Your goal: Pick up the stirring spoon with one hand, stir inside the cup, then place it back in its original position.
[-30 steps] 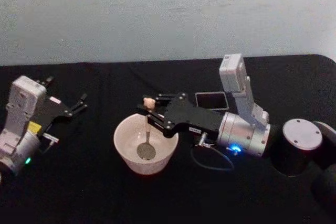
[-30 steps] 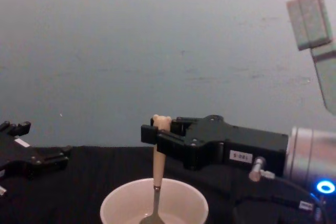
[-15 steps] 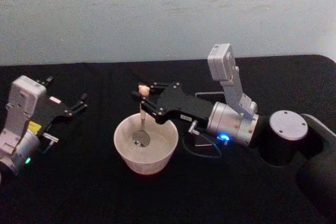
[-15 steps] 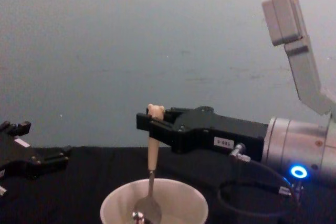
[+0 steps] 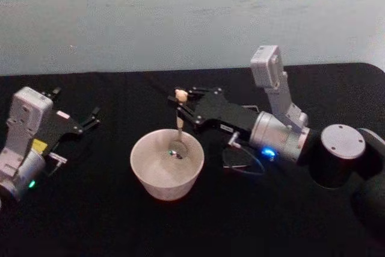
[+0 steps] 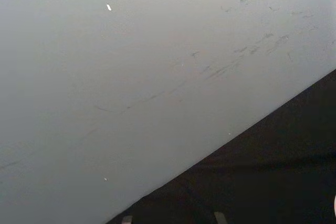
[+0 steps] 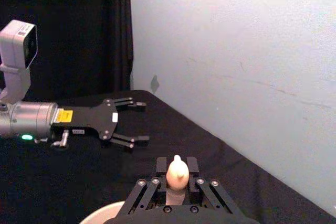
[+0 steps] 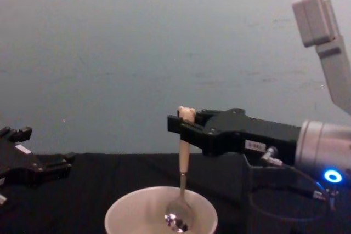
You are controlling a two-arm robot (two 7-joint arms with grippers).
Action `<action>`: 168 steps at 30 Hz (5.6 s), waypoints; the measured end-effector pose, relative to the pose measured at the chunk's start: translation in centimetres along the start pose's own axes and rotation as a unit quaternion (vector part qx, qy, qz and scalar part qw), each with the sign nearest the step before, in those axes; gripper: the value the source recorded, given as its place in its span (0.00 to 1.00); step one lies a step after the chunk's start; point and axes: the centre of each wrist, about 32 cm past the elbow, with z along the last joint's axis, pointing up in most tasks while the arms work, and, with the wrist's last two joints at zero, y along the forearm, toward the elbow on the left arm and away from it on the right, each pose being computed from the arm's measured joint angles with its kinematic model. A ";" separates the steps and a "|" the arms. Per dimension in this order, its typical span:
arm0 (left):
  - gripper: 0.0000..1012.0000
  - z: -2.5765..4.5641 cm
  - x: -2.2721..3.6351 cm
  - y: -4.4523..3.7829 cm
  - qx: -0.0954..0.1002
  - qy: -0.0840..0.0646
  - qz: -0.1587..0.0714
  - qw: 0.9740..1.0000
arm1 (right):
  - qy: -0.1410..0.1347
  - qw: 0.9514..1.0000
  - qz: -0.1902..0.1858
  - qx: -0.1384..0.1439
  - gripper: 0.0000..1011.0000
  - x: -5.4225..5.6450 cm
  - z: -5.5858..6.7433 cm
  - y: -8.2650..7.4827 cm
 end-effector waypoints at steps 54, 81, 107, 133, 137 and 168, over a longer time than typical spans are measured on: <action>0.99 0.00 0.00 0.00 0.000 0.000 0.000 1.000 | 0.003 1.000 -0.004 -0.024 0.21 -0.6 -0.9 2.4; 0.99 0.00 0.00 0.00 0.000 0.000 0.000 1.000 | 0.007 0.999 0.044 -0.030 0.21 -3.1 -0.5 -1.6; 0.99 0.00 0.00 0.00 0.000 0.000 0.000 1.000 | 0.016 0.999 0.048 -0.020 0.21 -2.6 -0.2 2.6; 0.99 0.00 0.00 0.00 0.000 0.000 0.000 1.000 | 0.009 0.999 0.018 -0.035 0.21 -1.3 0.1 -1.0; 0.99 0.00 0.00 0.00 0.000 0.000 0.000 1.000 | 0.017 0.999 0.032 -0.036 0.21 -2.1 0.1 -1.5; 0.99 0.00 0.00 0.00 0.000 0.000 0.000 1.000 | 0.026 0.999 0.028 -0.021 0.21 -2.0 0.7 1.9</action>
